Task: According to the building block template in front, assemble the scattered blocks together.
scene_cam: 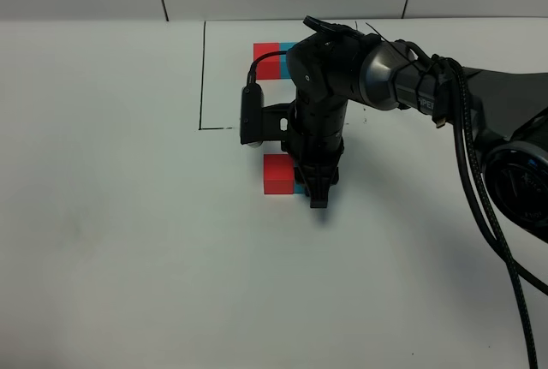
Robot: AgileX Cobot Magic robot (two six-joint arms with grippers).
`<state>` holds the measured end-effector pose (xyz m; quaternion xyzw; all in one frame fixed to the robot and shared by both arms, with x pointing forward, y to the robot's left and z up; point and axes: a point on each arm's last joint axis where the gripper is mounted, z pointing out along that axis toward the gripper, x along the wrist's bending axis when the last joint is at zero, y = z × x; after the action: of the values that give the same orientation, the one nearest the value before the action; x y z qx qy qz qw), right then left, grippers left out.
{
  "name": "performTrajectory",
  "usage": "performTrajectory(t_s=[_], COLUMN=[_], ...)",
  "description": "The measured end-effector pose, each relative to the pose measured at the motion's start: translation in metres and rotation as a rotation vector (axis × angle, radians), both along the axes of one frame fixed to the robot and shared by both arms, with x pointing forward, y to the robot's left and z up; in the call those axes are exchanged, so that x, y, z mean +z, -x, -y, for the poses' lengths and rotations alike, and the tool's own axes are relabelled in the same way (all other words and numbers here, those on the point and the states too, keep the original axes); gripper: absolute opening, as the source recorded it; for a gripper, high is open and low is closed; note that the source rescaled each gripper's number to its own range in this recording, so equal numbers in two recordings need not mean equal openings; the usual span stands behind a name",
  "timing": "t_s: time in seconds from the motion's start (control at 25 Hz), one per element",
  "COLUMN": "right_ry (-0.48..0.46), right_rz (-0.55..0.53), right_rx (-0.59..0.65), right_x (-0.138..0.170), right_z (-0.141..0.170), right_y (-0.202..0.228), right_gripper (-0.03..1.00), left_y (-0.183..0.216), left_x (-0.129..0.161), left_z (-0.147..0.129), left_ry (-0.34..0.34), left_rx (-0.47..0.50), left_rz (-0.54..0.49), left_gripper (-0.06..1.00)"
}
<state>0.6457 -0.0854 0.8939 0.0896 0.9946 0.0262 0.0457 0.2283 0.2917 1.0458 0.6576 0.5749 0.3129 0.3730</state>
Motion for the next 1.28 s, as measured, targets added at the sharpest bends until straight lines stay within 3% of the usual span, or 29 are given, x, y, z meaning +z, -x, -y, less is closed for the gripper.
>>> performTrajectory(t_s=[0.56,0.68,0.8,0.92,1.12,1.28], right_ry=[0.001,0.006,0.021,0.016,-0.023,-0.144], right_rz=[-0.001,-0.01,-0.022,0.015,0.096,0.116], right_rx=[0.001,0.0,0.001,-0.021,-0.122,-0.376], right_x=[0.0,-0.003,-0.001,0.019,0.078,0.12], right_z=[0.0,0.0,0.001,0.003,0.018,0.056], right_y=[0.0,0.001,0.002,0.002,0.006,0.003], right_gripper=[0.05,0.25,0.52,0.71,0.78,0.79], left_y=[0.0,0.0,0.0,0.0,0.0,0.0], left_x=[0.0,0.0,0.0,0.0,0.0,0.0], left_z=[0.0,0.0,0.0,0.0,0.0,0.0], left_ry=[0.001,0.001,0.001,0.001,0.001,0.001], left_rx=[0.0,0.0,0.0,0.0,0.0,0.0], left_rz=[0.0,0.0,0.0,0.0,0.0,0.0], left_gripper=[0.89,0.89,0.89,0.89,0.89,0.89])
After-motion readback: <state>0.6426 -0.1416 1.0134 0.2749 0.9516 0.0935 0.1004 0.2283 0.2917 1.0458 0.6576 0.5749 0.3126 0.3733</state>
